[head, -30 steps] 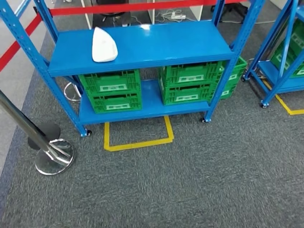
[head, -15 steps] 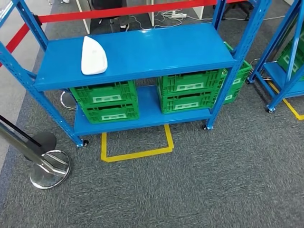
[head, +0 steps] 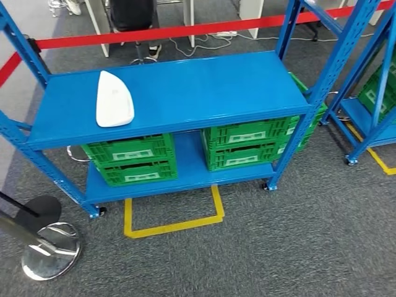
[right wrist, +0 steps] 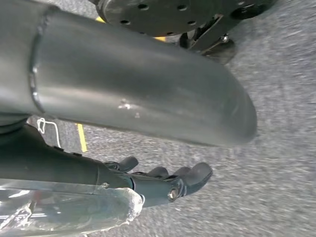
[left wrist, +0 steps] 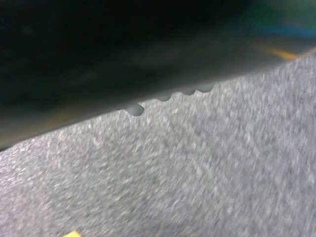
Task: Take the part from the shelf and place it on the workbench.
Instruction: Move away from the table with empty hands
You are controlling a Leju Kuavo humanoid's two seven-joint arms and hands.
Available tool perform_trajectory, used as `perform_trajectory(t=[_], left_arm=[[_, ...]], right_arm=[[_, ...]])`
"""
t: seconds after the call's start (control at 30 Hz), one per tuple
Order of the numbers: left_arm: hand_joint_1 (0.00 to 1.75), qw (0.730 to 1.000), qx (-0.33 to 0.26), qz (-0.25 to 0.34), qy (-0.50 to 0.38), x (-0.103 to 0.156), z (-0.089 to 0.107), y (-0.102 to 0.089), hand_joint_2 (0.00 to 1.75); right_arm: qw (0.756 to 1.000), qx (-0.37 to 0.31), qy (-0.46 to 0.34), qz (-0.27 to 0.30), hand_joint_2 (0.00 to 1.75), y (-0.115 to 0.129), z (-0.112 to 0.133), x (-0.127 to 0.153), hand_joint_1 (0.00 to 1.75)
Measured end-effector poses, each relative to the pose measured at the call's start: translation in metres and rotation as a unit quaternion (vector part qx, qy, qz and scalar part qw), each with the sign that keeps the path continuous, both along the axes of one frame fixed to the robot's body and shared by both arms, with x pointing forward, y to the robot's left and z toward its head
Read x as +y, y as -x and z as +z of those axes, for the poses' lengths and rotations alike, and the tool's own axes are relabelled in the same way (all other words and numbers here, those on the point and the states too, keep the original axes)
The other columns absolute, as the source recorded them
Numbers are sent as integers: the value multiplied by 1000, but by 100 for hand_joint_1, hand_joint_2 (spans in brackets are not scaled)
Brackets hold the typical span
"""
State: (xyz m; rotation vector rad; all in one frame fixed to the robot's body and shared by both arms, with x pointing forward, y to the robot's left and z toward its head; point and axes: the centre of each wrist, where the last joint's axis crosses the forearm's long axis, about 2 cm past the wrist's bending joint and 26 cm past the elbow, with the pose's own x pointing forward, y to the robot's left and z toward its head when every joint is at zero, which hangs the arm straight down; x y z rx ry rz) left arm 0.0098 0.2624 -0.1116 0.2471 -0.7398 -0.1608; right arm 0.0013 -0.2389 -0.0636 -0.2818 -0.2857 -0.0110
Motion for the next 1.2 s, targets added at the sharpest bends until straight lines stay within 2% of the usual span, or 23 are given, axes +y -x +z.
perform_trajectory(t=[0.87, 1.2], left_arm=[[0, 1000, 6, 8, -18, -3, 1, -2, 0], [0, 999, 5, 11, -29, -8, 1, -5, 0]], right_arm=[[1000, 11, -3, -8, 0, 7, -1, 0, 0], [999, 35, -13, -12, 0, 6, 0, 2, 0]])
